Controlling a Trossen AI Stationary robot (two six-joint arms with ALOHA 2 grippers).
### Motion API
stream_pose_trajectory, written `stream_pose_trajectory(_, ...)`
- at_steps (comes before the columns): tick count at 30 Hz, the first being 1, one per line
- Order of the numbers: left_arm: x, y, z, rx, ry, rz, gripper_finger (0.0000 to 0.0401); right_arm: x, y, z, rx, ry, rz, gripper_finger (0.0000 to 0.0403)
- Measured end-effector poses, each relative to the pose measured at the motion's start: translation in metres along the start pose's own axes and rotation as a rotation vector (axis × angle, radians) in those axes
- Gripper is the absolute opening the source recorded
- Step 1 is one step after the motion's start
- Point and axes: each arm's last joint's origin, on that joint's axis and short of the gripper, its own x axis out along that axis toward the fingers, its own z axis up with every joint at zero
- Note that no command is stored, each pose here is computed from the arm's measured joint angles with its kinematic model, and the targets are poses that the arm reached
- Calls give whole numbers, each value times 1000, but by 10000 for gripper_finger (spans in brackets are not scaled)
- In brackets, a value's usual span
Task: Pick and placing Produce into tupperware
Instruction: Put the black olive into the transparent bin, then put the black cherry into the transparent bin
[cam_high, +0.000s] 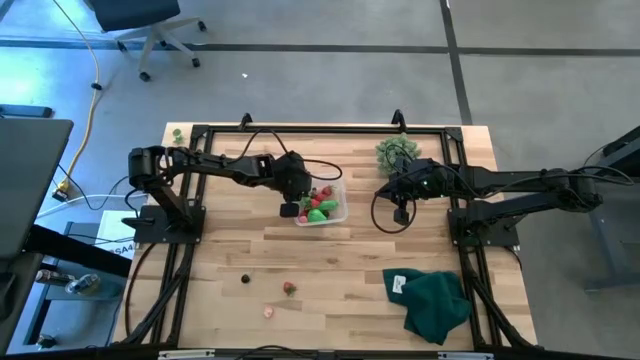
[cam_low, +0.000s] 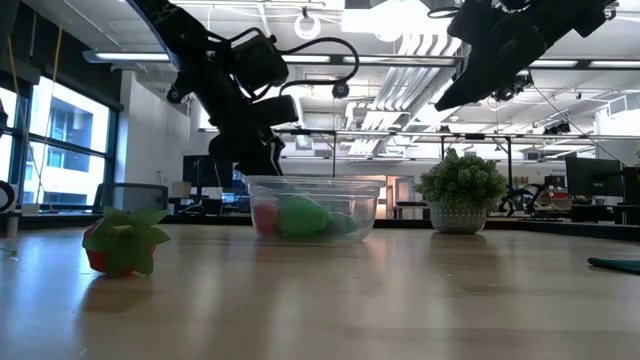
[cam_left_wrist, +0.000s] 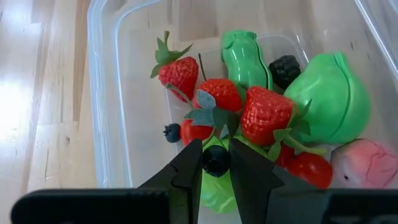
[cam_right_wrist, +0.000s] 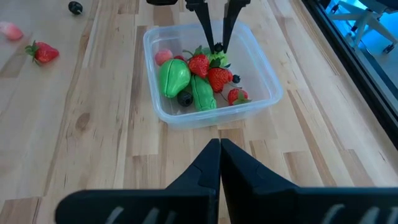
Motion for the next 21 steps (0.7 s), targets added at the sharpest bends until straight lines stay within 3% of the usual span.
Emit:
stream_pose_trajectory(13,0,-1,0,47,-12,-27,67,0,0,0,0,0,0,2)
stream_pose_trajectory(21,0,-1,0,22,-9,-21,136,0,0,0,0,0,0,2)
